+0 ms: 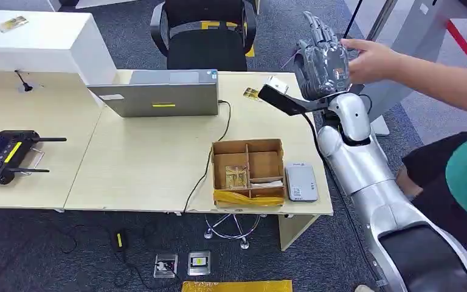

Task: Pass the card to the sensor for recognition and then transmit it.

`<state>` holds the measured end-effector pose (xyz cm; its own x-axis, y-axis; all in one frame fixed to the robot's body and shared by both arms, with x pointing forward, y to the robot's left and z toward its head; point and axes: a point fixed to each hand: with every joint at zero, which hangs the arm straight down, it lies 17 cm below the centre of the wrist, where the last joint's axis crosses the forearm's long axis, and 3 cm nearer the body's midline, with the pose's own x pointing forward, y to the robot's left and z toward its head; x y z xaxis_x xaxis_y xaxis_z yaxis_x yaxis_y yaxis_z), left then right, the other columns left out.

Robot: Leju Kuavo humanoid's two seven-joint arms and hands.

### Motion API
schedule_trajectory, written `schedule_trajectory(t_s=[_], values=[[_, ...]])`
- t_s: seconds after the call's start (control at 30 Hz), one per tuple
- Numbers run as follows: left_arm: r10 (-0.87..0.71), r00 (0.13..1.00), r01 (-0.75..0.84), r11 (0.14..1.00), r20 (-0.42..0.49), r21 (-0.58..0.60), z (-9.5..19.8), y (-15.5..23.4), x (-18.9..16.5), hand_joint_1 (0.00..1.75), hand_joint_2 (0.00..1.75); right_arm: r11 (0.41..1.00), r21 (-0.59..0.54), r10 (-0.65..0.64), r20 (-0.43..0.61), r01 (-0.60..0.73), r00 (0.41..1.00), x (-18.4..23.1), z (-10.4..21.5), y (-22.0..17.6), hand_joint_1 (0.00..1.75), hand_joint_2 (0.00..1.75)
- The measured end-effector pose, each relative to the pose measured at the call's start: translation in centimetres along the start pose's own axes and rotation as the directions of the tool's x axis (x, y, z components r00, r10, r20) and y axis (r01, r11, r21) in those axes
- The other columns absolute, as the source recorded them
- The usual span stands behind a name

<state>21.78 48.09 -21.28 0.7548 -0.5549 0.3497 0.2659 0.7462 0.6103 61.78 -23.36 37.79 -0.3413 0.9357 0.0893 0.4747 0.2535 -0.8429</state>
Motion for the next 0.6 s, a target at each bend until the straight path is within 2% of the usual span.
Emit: schedule_trajectory(t_s=[0.2, 0.6], values=[[-0.002, 1.0, 0.002, 1.0, 0.0, 0.001, -0.1, 0.1, 0.1, 0.0, 0.0, 1.0, -0.026, 0.009, 0.003, -0.009, 1.0, -0.4, -0.5, 0.3, 1.75, 1.75], [0.002, 1.0, -0.002, 1.0, -0.004, 0.002, -0.1, 0.1, 0.1, 0.0, 0.0, 0.999, 0.043, 0.028, -0.066, -0.026, 0.997, -2.8, 0.2, 3.3, 1.75, 1.75]])
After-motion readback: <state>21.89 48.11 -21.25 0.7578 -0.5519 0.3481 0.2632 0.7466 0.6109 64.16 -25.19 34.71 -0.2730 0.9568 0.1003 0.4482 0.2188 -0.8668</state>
